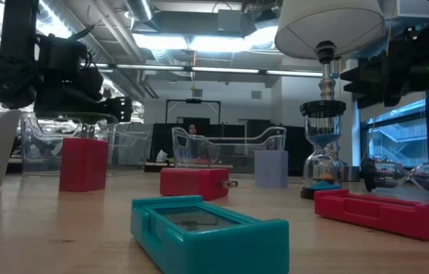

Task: Pick & Place Office items
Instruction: Put the white hourglass into the left transparent bin

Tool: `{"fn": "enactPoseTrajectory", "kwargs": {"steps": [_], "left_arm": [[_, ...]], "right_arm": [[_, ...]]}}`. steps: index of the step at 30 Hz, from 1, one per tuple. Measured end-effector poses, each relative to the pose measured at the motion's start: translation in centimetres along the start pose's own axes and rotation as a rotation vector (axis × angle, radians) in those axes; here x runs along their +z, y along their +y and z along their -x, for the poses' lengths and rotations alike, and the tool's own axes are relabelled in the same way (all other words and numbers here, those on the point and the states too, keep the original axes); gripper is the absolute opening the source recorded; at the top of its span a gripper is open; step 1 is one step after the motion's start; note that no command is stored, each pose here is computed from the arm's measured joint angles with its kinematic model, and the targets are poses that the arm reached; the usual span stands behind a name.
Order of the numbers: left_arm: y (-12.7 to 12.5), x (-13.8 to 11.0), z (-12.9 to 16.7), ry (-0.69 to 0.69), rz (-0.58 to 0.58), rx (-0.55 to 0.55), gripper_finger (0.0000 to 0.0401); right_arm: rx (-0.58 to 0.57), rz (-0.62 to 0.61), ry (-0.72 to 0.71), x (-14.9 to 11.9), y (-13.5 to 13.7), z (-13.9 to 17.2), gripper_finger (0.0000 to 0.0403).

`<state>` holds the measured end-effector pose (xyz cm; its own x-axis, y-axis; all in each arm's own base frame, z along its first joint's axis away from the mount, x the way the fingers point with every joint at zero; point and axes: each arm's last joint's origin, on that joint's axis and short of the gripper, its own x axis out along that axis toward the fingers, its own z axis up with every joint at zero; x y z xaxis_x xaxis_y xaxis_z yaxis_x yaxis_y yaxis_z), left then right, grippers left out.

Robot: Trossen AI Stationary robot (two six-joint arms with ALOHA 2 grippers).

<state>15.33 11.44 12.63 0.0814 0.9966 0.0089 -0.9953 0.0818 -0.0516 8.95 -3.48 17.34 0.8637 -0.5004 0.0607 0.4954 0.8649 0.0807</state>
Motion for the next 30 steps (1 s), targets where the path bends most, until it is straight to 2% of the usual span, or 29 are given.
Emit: {"fn": "enactPoseTrajectory", "kwargs": {"steps": [7, 14, 21, 30], "left_arm": [[0.2, -0.1, -0.4, 0.012, -0.015, -0.027, 0.0223], [0.7, -0.3, -0.9, 0.025, -0.034, 0.007, 0.0223], [0.8, -0.5, -1.3, 0.041, -0.023, -0.064, 0.0223], [0.9, -0.6, -1.3, 0.05, -0.02, -0.059, 0.0223]], "right_arm": [[0.0, 0.0, 0.0, 0.0, 0.0, 0.0, 0.0327], [0.001, 0.0, 0.0, 0.0, 0.0, 0.0, 0.0327], [0.0, -0.001, 0.0, 0.0, 0.0, 0.0, 0.0327], [0.0, -0.001, 0.0, 0.0, 0.0, 0.0, 0.0327]]}}
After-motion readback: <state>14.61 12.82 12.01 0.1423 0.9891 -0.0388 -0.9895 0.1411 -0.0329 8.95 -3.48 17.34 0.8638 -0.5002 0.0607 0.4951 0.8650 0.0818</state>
